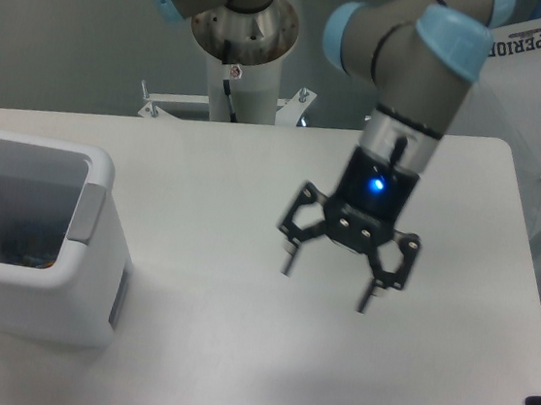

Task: Place the trash in the trash can

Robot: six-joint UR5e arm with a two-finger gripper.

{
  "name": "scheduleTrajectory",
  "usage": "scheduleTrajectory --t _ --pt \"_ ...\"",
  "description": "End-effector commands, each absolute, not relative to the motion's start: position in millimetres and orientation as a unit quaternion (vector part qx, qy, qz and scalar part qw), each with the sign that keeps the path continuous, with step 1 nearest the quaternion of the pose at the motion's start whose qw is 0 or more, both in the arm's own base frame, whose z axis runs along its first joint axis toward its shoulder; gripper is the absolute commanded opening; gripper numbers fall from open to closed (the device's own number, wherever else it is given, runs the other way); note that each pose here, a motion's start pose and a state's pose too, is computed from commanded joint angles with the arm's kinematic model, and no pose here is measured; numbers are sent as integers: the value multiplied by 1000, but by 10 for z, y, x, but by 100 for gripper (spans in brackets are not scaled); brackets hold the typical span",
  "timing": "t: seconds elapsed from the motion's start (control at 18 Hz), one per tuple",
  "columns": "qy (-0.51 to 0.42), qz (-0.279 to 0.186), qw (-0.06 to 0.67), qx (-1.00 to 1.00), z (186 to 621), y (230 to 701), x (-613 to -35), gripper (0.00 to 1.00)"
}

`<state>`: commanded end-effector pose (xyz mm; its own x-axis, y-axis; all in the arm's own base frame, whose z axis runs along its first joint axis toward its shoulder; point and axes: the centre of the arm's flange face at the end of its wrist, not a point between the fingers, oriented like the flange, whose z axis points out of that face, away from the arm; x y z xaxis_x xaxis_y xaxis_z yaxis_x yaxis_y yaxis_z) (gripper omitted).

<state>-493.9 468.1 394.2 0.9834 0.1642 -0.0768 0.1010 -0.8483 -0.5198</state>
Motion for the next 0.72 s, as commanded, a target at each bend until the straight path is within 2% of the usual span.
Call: scheduleTrajectory --t 0.17,0.28,0.44,0.61,0.72 --pt "6 91 195 -977 3571 4760 -4988 100" --pt "60 110 163 -979 3533 4824 -4966 100" --pt "89 91 142 -982 3494 4820 -4956 100" --pt "150 62 76 -984 3540 4774 -5015 100" --pt "156 43 60 -985 3588 4798 -5061 100"
